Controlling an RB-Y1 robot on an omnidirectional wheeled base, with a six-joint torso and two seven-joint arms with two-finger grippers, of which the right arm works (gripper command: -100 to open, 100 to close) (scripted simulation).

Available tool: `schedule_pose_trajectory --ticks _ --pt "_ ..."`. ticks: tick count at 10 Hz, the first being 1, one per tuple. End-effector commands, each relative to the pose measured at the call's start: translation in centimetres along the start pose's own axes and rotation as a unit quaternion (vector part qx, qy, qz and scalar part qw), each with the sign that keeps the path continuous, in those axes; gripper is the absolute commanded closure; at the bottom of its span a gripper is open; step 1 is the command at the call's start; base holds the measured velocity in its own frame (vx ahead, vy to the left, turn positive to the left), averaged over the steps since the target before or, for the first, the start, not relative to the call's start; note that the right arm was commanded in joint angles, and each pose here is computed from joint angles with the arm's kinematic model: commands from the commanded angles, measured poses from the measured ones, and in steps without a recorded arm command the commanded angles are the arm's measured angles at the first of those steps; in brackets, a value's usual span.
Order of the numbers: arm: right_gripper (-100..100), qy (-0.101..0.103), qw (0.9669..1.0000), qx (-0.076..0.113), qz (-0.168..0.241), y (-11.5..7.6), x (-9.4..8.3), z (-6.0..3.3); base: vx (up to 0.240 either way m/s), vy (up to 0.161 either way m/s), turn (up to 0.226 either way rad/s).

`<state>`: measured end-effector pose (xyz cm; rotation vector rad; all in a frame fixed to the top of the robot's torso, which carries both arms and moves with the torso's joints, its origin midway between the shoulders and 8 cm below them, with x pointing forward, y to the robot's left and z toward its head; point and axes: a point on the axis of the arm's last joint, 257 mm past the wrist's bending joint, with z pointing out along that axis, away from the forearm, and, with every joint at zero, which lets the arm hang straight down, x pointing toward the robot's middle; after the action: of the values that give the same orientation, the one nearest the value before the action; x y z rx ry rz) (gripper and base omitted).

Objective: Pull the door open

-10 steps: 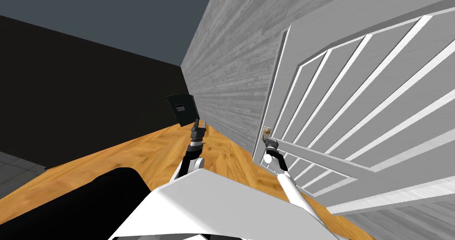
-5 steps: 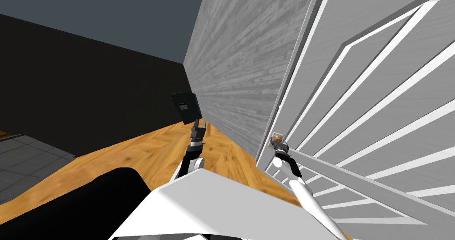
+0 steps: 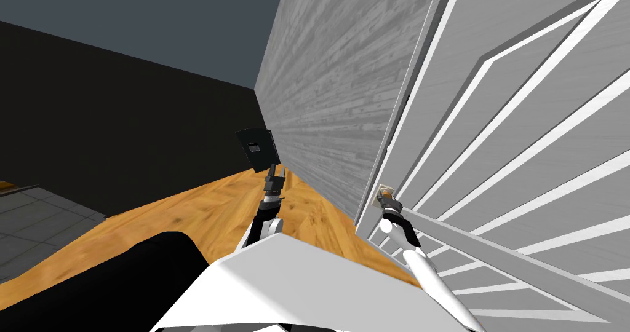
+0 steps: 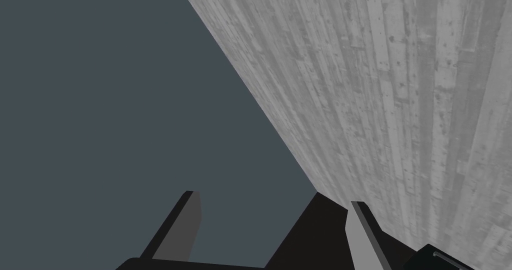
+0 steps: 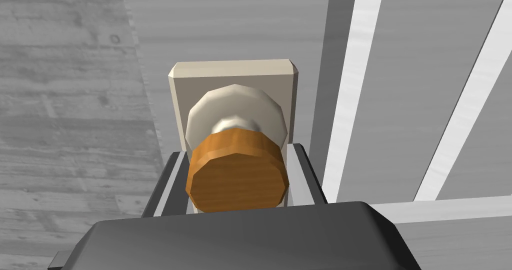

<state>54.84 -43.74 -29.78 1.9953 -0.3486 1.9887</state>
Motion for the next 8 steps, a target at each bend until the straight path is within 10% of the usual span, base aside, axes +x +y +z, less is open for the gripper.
schedule_pose_trajectory --ticks 1,8 --pt "100 -0.001 1.0000 0.001 0.000 -0.12 -0.07 -0.04 -0.012 -0.001 0.009" --pt "100 0.001 0.9997 0.021 0.009 -0.37 0.14 -0.23 -0.119 -0.029 0.086"
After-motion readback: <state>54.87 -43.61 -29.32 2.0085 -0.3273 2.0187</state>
